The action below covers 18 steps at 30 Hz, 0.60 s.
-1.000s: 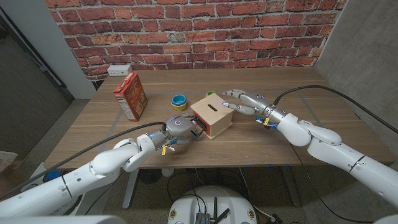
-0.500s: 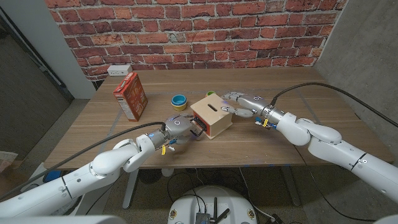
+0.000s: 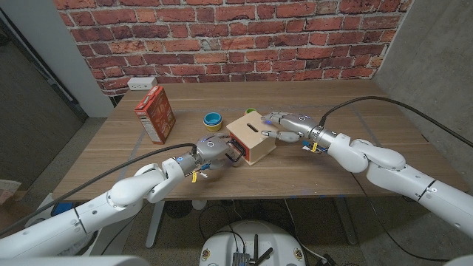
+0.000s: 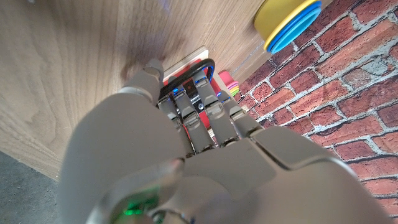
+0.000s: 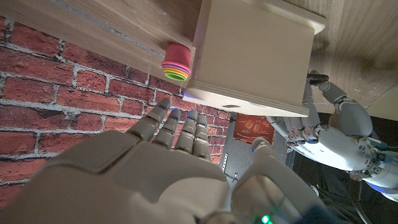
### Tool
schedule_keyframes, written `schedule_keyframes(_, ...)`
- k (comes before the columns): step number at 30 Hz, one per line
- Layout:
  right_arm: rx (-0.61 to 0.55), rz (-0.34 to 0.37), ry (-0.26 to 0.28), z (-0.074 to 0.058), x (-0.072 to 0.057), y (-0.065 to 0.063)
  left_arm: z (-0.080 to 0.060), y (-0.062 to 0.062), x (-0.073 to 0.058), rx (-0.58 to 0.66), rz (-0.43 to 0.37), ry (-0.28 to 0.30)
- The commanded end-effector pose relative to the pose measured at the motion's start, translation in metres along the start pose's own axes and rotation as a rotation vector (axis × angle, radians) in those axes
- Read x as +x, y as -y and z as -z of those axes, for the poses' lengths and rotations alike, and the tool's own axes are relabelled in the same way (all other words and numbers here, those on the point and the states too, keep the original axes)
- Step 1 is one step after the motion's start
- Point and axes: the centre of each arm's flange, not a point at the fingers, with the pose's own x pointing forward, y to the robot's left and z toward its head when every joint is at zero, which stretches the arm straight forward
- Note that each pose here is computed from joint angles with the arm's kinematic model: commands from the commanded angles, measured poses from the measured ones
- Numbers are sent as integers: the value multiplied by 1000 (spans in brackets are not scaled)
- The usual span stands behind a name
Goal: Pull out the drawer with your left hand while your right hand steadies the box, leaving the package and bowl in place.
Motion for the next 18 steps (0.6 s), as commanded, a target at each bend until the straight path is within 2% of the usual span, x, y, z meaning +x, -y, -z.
schedule_keyframes(1, -40, -21, 8, -2, 0, -1, 0, 0, 3, 3, -21, 6)
schedule_keyframes(18, -53, -24, 23, -3, 0, -2, -4, 1, 4, 8, -47, 4)
